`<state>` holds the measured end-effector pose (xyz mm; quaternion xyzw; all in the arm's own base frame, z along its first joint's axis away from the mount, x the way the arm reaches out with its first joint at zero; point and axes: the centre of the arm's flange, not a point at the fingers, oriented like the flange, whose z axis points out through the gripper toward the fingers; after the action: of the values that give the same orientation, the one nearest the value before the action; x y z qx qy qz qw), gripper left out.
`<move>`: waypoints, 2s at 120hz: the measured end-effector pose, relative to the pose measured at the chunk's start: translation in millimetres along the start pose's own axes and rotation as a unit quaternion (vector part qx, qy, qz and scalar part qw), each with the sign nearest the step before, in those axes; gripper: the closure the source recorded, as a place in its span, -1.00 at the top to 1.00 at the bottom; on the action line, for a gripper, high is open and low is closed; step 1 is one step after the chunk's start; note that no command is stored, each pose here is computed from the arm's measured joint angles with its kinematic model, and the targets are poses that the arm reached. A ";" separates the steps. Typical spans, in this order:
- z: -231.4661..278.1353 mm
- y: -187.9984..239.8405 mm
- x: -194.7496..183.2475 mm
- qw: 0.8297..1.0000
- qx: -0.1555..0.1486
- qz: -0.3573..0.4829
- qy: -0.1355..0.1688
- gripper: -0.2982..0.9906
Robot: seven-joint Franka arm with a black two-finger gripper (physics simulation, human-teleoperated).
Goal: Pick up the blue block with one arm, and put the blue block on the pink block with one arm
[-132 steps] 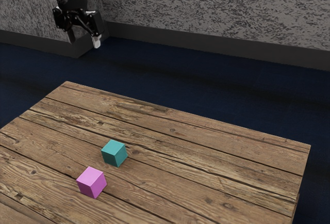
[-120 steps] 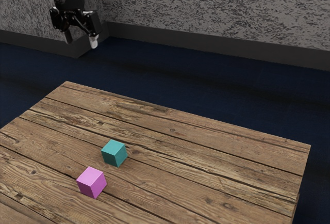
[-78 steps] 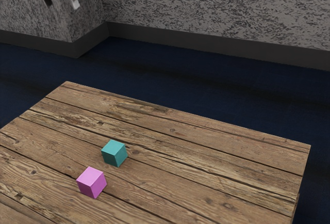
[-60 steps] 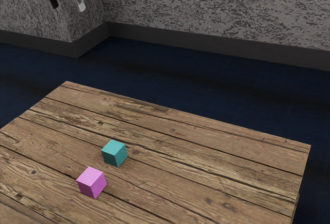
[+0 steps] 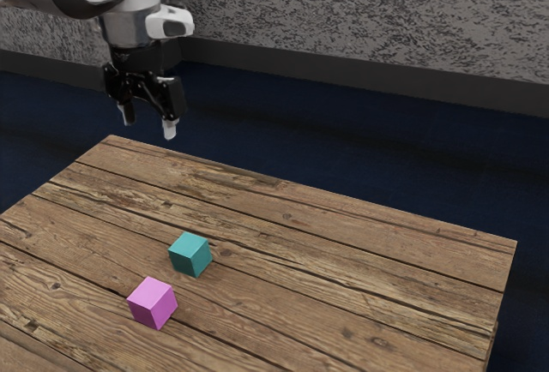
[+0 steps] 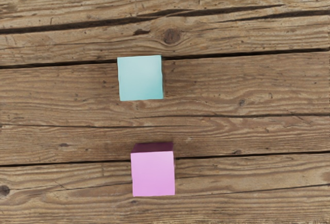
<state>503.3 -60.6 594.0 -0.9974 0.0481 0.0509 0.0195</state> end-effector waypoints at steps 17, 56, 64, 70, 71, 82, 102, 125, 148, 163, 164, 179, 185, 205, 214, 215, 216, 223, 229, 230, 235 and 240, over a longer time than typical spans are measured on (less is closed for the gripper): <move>58.0 17.5 10.1 1.000 -0.001 0.015 0.001 0.54; 143.3 0.1 22.2 0.999 -0.023 -0.008 0.022 0.54; 159.9 -4.6 26.0 0.999 -0.028 -0.014 0.020 0.54; 168.3 -8.8 27.8 0.999 -0.030 -0.018 0.021 0.54; 170.5 -9.5 28.6 0.999 -0.030 -0.018 0.021 0.54; 187.8 -17.2 36.7 0.999 -0.033 -0.019 0.021 0.54; 214.8 -32.6 42.7 0.999 -0.029 -0.009 0.024 0.54; 233.3 -51.3 40.3 1.000 -0.016 0.001 0.026 0.54; 247.4 -51.3 44.5 0.999 -0.016 0.015 0.024 0.54; 256.3 -42.3 47.5 0.999 -0.017 0.030 0.020 0.54; 256.9 -42.2 47.6 0.999 -0.017 0.031 0.020 0.54; 264.5 -44.2 49.4 0.999 -0.019 0.032 0.016 0.54; 269.4 -44.8 50.7 0.999 -0.022 0.031 0.015 0.54; 271.9 -45.8 54.0 0.999 -0.029 0.024 0.020 0.54; 270.0 -47.7 55.3 0.999 -0.029 0.021 0.025 0.54; 270.0 -48.3 55.4 0.999 -0.029 0.021 0.025 0.54; 270.0 -49.0 55.4 0.999 -0.029 0.020 0.025 0.54; 270.6 -53.6 55.6 0.999 -0.030 0.016 0.026 0.54; 274.3 -55.3 56.5 0.999 -0.031 0.014 0.023 0.54; 274.9 -55.4 56.8 0.999 -0.031 0.014 0.023 0.54; 276.8 -55.6 58.8 0.999 -0.032 0.014 0.022 0.54; 279.5 -55.3 60.6 0.999 -0.033 0.014 0.020 0.54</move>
<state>540.8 1.0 311.8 -0.9975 0.0607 0.0325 -0.0150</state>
